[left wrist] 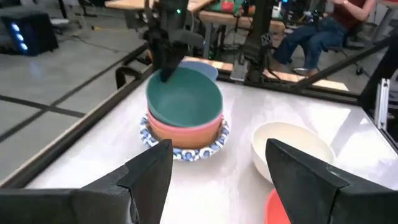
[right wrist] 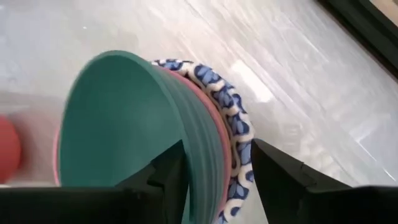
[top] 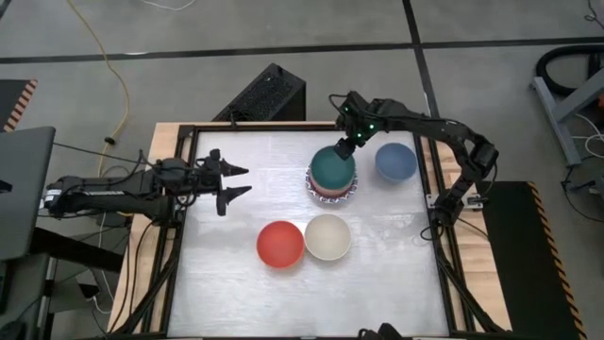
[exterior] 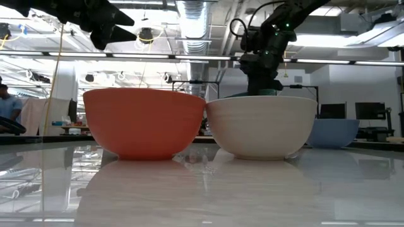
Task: Nest bowls inside each other by size order
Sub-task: Stack the green bowl on top of the pink bowl
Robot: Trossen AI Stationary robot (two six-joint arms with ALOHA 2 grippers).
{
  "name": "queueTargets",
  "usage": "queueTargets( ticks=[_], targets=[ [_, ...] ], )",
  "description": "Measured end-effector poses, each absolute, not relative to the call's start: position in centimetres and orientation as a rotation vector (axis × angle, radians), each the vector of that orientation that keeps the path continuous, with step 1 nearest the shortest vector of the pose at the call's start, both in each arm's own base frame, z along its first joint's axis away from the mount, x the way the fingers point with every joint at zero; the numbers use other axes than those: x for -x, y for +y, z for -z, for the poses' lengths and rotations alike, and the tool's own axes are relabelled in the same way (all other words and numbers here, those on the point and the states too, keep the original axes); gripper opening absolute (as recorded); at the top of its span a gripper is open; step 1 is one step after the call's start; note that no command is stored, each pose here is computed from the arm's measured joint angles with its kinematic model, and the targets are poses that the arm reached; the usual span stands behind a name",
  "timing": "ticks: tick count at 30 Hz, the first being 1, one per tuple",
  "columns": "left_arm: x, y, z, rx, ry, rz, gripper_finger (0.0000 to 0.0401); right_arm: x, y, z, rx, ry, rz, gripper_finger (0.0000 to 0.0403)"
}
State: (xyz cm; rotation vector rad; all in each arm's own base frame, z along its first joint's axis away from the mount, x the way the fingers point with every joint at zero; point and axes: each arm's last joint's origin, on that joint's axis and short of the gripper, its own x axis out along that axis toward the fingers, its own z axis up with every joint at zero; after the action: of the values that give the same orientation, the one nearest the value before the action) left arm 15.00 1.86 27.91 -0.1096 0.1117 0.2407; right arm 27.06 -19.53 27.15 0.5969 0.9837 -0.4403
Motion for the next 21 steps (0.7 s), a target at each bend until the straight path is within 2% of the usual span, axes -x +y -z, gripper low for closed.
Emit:
queueTargets(
  ticks=[9, 16, 21],
  targets=[
    [-15.0, 1.9, -27.8, 0.122, 0.118, -0.242, 0.0247, -25.6, -20.6, -27.5, -0.606, 0.985, 0.467, 0.0185],
    [-15.0, 1.9, -27.8, 0.122, 0.120, -0.242, 0.0247, -25.5, -20.1, -28.2, -0.638, 0.946, 0.345, 0.0190],
    [-15.0, 1.9, -27.8, 0.123, 0.119, -0.242, 0.0247, -24.6, -20.7, -29.0, -0.604, 0.912, 0.399, 0.0186]
  ],
)
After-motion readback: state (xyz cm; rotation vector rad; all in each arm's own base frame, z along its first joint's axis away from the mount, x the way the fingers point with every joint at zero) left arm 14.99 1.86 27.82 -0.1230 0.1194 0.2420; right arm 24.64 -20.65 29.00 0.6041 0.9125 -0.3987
